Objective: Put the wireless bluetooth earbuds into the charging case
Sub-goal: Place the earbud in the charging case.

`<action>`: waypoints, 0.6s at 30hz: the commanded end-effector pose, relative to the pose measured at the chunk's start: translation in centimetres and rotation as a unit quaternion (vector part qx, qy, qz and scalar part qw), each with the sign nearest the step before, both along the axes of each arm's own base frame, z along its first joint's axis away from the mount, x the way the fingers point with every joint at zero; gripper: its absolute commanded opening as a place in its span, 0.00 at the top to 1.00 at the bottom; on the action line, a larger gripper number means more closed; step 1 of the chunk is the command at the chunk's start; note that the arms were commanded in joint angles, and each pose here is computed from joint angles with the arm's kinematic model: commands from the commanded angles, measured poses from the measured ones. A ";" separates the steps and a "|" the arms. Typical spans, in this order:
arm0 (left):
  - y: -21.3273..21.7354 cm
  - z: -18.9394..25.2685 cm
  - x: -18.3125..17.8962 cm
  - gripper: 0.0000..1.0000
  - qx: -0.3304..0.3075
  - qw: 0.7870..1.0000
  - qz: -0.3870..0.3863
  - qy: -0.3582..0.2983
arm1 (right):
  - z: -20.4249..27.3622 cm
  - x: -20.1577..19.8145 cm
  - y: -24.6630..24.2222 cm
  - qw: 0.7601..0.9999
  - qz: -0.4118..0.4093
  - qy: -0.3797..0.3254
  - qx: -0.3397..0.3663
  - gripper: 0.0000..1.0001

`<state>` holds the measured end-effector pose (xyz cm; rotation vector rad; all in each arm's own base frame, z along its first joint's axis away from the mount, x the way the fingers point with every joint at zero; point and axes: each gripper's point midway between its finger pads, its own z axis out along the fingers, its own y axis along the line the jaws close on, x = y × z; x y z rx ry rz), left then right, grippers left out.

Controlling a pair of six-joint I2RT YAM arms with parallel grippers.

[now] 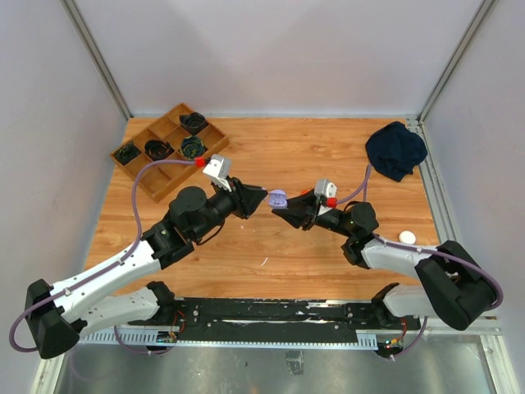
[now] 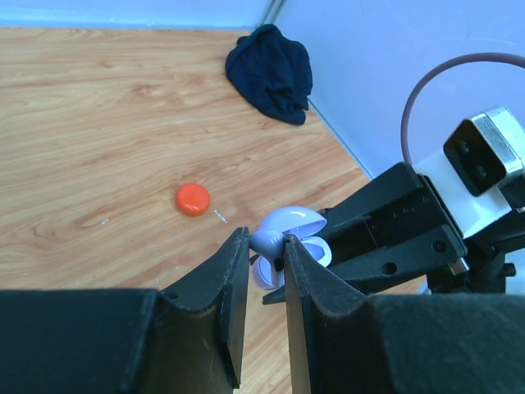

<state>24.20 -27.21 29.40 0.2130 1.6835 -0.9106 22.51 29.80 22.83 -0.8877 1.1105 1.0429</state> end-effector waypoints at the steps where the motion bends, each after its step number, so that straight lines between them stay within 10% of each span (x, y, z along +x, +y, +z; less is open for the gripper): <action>1: 0.0 2.0 -0.4 0.73 -0.031 0.998 0.010 -0.044 | 3.0 0.6 -0.3 0.999 -0.004 -0.035 0.038 0.83; 18: -0.9 2.3 -1.2 0.73 -0.031 0.992 0.014 -0.120 | 2.8 0.8 -0.2 0.999 -0.006 -0.019 0.039 0.84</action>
